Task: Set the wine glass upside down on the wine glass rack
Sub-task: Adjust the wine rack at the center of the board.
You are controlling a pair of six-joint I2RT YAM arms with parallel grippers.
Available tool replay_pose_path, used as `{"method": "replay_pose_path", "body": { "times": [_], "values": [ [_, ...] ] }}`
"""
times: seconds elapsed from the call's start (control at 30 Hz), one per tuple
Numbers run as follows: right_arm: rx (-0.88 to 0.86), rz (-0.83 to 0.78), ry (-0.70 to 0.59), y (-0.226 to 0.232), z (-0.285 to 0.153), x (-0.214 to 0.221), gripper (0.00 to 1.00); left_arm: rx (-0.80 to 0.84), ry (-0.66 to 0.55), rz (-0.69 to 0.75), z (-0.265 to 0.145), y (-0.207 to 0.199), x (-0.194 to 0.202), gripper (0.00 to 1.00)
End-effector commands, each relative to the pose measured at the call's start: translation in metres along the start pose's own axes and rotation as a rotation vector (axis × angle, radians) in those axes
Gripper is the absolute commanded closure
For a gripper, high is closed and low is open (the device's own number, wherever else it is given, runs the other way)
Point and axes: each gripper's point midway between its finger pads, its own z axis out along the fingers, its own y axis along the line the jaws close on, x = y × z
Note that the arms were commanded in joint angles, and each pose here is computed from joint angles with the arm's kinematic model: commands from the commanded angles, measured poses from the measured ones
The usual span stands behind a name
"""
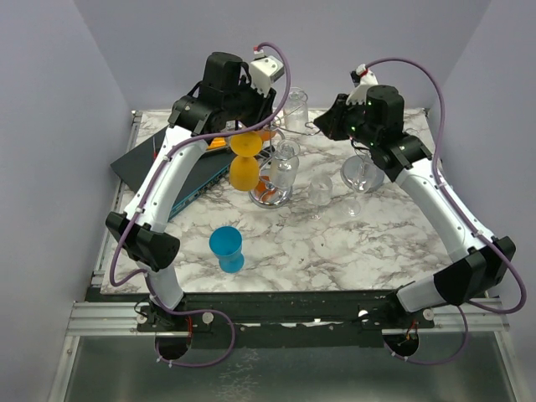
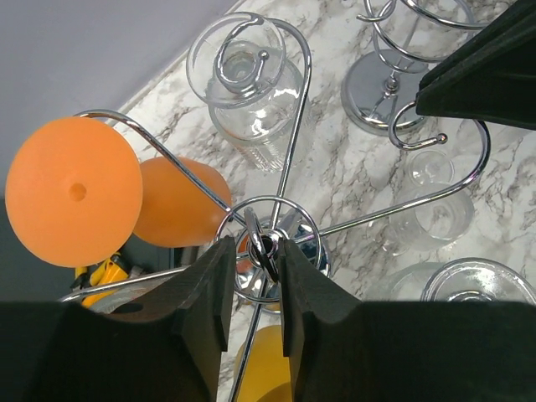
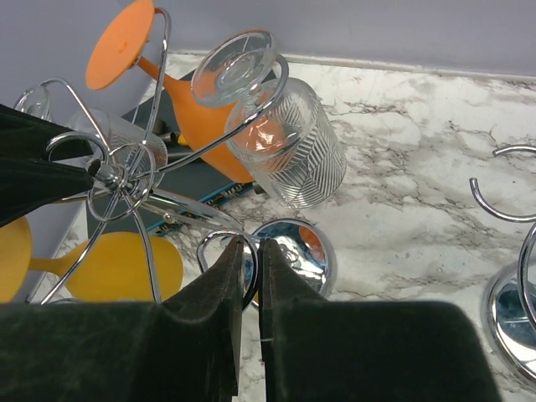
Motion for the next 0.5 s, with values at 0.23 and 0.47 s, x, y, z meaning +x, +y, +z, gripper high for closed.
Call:
{"method": "replay_pose_path", "body": {
  "times": [0.23, 0.47],
  "values": [
    [-0.071, 0.065, 0.039, 0.015, -0.025, 0.022, 0.94, 0.018, -0.002, 0.061, -0.002, 0.008, 0.002, 0.71],
    [-0.1, 0.105, 0.045, 0.021, -0.04, 0.033, 0.98, 0.018, 0.003, 0.09, 0.003, 0.011, 0.003, 0.73]
  ]
}}
